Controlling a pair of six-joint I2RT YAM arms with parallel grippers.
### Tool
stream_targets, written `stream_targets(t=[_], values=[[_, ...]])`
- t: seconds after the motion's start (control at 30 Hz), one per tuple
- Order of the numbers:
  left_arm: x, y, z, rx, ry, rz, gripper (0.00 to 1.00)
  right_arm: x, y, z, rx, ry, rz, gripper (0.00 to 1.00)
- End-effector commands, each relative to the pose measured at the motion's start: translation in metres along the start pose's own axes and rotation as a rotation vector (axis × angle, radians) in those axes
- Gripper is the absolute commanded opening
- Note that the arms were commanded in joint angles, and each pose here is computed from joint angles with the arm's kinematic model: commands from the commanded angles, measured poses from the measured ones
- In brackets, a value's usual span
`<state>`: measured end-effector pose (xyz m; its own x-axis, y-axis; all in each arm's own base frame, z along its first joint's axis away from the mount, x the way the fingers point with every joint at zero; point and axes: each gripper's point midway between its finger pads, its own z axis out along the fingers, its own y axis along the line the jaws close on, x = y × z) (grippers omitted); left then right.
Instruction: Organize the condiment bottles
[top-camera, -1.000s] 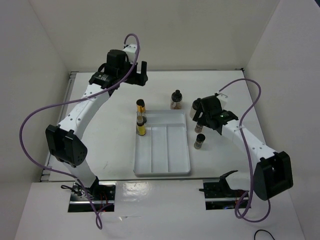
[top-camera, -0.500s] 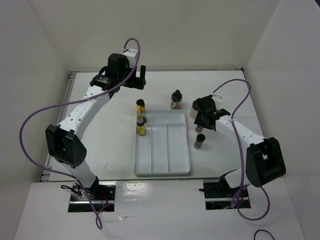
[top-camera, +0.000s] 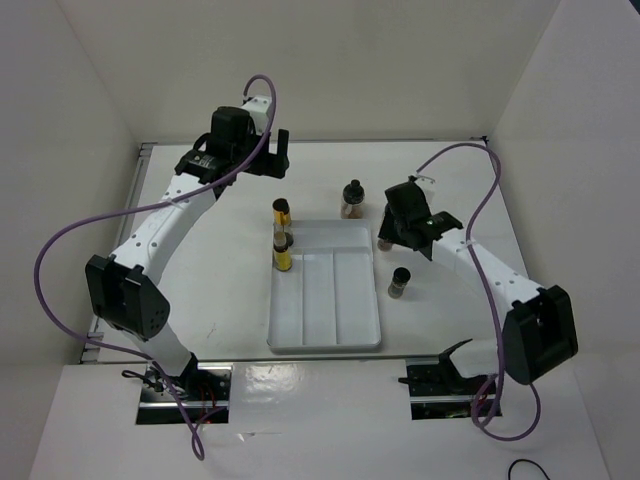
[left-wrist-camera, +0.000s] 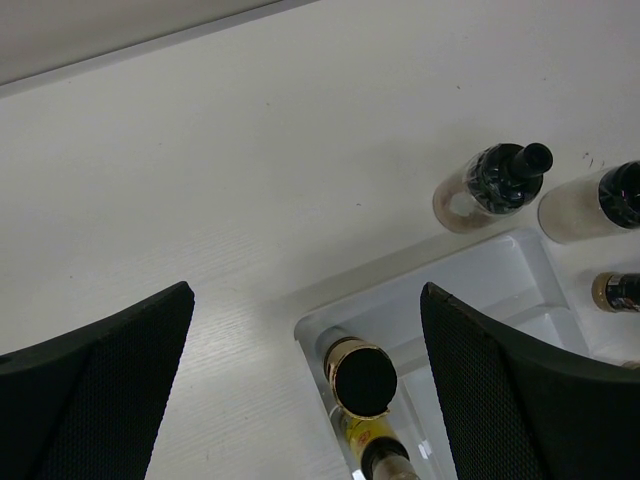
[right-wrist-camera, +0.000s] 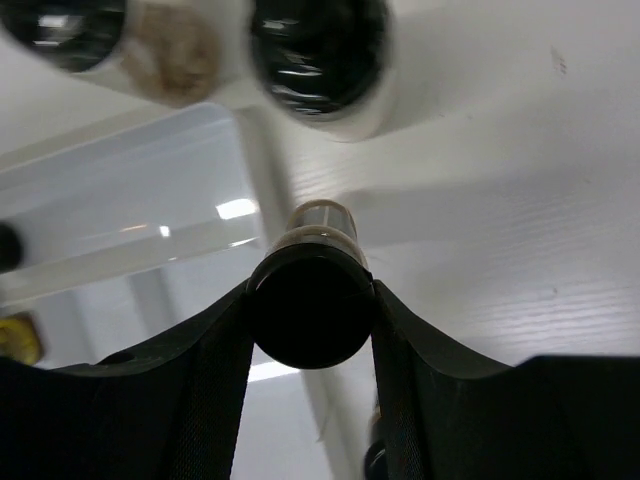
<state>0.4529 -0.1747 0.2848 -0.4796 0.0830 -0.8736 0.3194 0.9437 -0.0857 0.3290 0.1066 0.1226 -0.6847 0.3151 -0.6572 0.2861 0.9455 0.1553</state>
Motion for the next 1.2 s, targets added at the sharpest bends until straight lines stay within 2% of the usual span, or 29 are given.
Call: stream_targets(t=[0.0, 0.17, 0.3, 0.4, 0.6, 0.83, 1.17], values=[[-0.014, 0.002, -0.013, -0.007, -0.051, -0.021, 1.0, -0.048, 0.04, -0.057, -0.172, -0.138, 0.017, 0.09], [-0.013, 0.006, -0.015, -0.015, -0.052, -0.034, 1.0, -0.058, 0.071, -0.089, -0.317, -0.146, -0.015, 0.08], [-0.01, 0.01, -0.014, -0.024, -0.044, -0.05, 1.0, -0.036, 0.121, -0.104, -0.475, -0.121, -0.09, 0.05], [-0.012, 0.015, -0.019, -0.032, -0.055, -0.065, 1.0, -0.008, 0.149, -0.096, -0.503, -0.067, -0.157, 0.04], [-0.01, 0.034, -0.028, -0.079, -0.062, -0.103, 1.0, 0.024, 0.182, -0.077, -0.473, -0.038, -0.272, 0.04], [0.002, 0.053, -0.038, -0.118, -0.053, -0.134, 1.0, 0.037, 0.207, -0.058, -0.454, -0.051, -0.354, 0.04], [0.002, 0.07, -0.047, -0.152, -0.069, -0.152, 1.0, 0.066, 0.212, -0.022, -0.348, -0.043, -0.453, 0.04]])
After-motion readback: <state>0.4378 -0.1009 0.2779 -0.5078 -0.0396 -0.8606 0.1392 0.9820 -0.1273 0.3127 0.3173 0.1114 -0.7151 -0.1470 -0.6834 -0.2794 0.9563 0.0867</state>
